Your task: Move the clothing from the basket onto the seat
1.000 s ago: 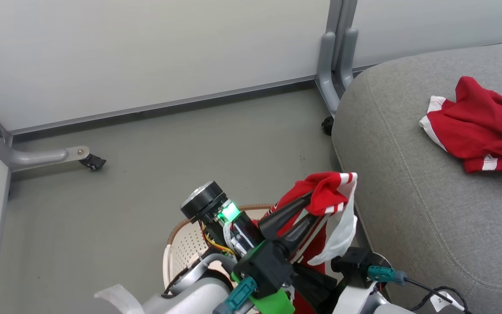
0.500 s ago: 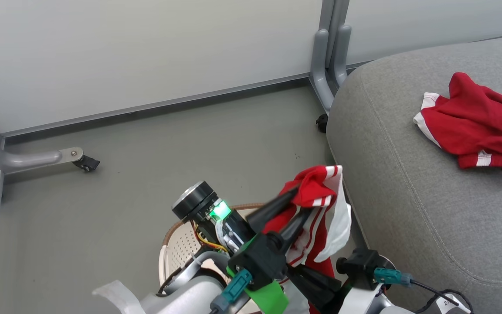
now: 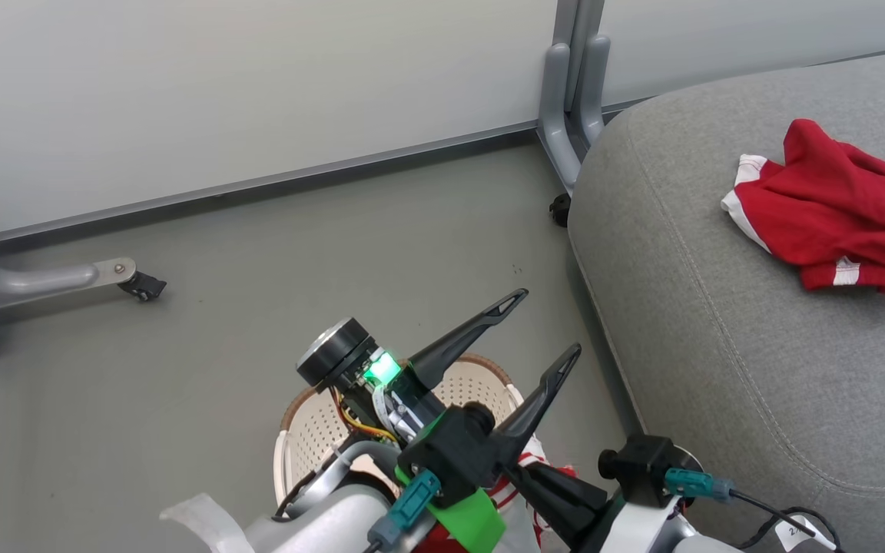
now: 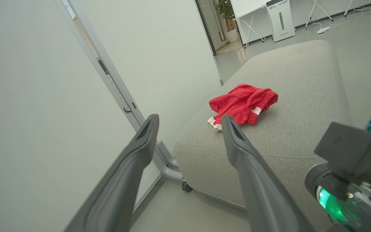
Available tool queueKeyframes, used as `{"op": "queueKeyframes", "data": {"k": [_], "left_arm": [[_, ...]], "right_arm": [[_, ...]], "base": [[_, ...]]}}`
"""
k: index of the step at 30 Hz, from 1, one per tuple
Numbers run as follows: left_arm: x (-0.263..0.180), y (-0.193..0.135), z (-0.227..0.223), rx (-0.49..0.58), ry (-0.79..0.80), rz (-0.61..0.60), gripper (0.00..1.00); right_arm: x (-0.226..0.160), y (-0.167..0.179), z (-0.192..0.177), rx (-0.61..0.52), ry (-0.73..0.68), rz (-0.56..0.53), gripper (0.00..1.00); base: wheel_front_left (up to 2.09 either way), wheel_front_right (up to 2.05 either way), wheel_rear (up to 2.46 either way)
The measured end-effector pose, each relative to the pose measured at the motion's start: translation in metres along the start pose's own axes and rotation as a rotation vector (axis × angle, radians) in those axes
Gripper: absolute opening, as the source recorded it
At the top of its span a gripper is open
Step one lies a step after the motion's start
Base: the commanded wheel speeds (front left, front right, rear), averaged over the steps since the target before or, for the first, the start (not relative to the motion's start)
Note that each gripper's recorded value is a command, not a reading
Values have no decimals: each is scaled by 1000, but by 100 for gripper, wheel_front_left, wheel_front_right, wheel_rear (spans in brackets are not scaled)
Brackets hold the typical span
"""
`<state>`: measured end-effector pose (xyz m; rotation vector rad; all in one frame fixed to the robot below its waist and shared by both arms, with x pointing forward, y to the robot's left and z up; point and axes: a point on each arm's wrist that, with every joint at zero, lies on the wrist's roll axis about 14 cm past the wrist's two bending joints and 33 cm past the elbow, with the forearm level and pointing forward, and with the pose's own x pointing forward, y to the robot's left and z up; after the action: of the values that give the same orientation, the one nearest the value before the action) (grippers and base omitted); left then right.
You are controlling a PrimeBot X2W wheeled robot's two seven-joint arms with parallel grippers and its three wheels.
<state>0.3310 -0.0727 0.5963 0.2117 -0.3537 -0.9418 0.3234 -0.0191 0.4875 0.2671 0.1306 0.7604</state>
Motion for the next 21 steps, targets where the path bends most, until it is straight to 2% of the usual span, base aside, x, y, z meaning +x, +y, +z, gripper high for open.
{"op": "queueKeyframes", "data": {"k": [12,21], "left_arm": [[0,4,-11,-33,23,10,100],[-4,13,-48,-117,109,33,100]], "right_arm": [[0,-12,8,-20,-20,-22,0],[-8,-50,54,-106,-147,-129,0]], "base": [[0,0,0],[0,0,0]]}}
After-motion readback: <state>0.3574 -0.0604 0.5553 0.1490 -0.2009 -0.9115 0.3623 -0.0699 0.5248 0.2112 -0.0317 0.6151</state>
